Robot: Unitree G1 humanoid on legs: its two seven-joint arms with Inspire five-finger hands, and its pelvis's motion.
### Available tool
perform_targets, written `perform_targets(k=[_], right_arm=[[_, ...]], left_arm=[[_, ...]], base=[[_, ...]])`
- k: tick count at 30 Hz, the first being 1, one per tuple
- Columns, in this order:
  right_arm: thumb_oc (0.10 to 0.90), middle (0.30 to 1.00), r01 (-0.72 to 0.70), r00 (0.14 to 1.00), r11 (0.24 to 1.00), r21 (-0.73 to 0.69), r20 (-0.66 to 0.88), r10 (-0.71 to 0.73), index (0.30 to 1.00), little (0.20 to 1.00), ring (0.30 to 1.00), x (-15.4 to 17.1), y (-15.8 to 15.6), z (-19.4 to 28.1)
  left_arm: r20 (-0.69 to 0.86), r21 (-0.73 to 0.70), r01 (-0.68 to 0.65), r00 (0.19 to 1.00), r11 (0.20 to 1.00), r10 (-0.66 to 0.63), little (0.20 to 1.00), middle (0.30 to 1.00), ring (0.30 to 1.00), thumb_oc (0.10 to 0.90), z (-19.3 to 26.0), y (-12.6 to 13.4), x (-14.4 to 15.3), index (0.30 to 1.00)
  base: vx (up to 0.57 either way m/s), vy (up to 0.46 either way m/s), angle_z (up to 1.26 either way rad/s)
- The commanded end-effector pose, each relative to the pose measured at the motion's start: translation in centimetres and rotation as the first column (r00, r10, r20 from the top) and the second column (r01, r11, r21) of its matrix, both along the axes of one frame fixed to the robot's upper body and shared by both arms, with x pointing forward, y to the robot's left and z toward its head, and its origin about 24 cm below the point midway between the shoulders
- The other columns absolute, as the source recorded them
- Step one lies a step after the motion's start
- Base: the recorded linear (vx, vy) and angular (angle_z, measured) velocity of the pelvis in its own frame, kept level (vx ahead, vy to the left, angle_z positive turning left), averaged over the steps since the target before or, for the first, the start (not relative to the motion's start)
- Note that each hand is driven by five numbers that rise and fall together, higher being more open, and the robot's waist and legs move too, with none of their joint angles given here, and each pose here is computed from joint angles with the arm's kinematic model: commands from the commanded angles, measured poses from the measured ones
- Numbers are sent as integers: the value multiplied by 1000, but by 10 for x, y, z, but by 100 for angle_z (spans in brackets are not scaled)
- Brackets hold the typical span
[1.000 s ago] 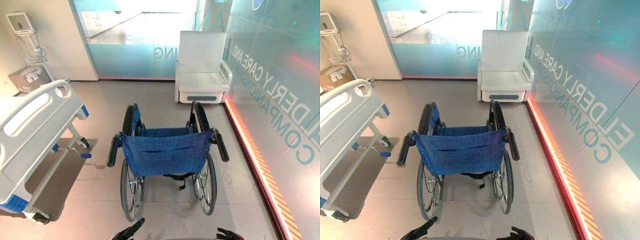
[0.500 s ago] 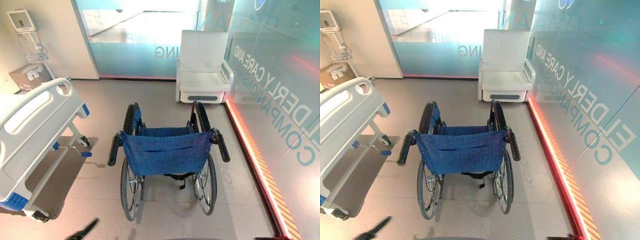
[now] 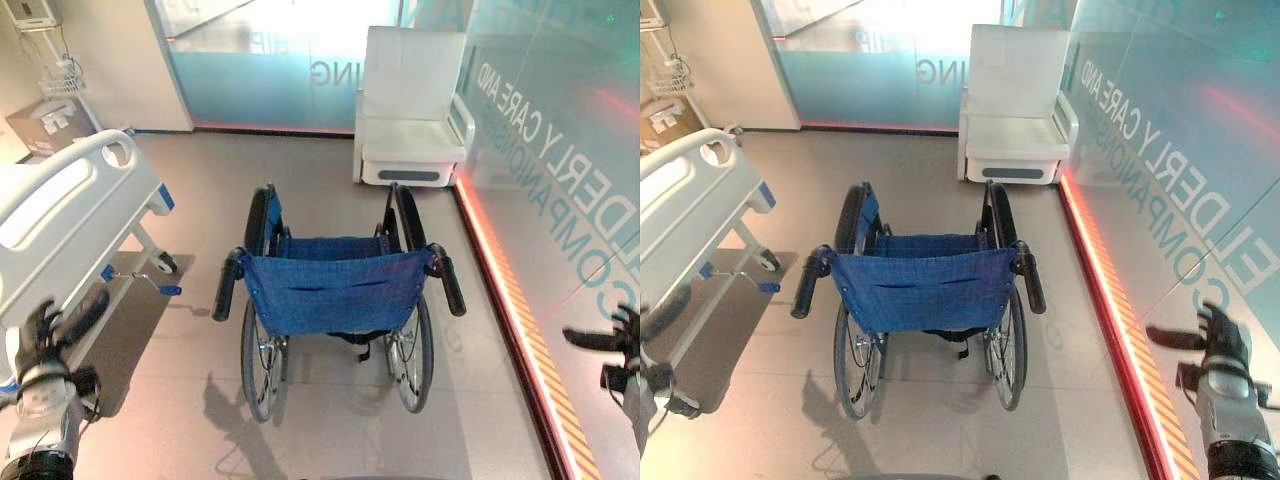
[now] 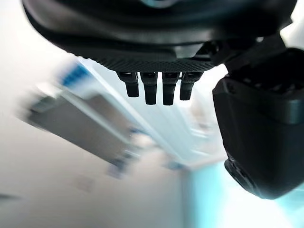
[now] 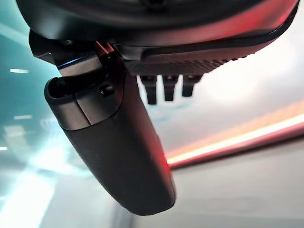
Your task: Push the wheelchair next to the bed
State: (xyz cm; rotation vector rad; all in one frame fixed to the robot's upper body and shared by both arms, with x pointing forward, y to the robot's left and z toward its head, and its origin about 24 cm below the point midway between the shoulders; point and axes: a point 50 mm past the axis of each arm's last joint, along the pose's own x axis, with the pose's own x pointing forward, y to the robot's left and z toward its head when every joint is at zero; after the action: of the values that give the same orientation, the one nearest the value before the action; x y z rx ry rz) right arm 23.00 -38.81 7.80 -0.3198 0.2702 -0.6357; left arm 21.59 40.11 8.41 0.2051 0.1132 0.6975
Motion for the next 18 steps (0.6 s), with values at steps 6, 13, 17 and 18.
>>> perform_targets(k=[6, 13, 17, 18], right_arm=[[800, 900, -145, 833, 945, -294, 480, 277, 900, 900, 900, 43, 61, 127], [800, 900, -392, 747, 909, -140, 528, 404, 900, 900, 900, 55, 99, 116], [800, 900, -518, 740, 855, 8, 506, 444, 900, 900, 900, 59, 114, 97], [800, 900, -529, 739, 848, 22, 503, 448, 900, 900, 900, 59, 116, 95]], left_arm=[[512, 210, 439, 712, 874, -481, 900, 900, 900, 800, 121, -75, 45, 900], [447, 175, 629, 634, 757, -631, 900, 900, 900, 800, 112, -108, 58, 900], [352, 125, 657, 671, 743, -653, 900, 900, 900, 800, 94, -115, 65, 900], [345, 120, 660, 673, 741, -655, 900, 900, 900, 800, 92, -115, 66, 900]], base=[[5, 2, 1], [8, -3, -3], [3, -7, -2], [2, -25, 3]])
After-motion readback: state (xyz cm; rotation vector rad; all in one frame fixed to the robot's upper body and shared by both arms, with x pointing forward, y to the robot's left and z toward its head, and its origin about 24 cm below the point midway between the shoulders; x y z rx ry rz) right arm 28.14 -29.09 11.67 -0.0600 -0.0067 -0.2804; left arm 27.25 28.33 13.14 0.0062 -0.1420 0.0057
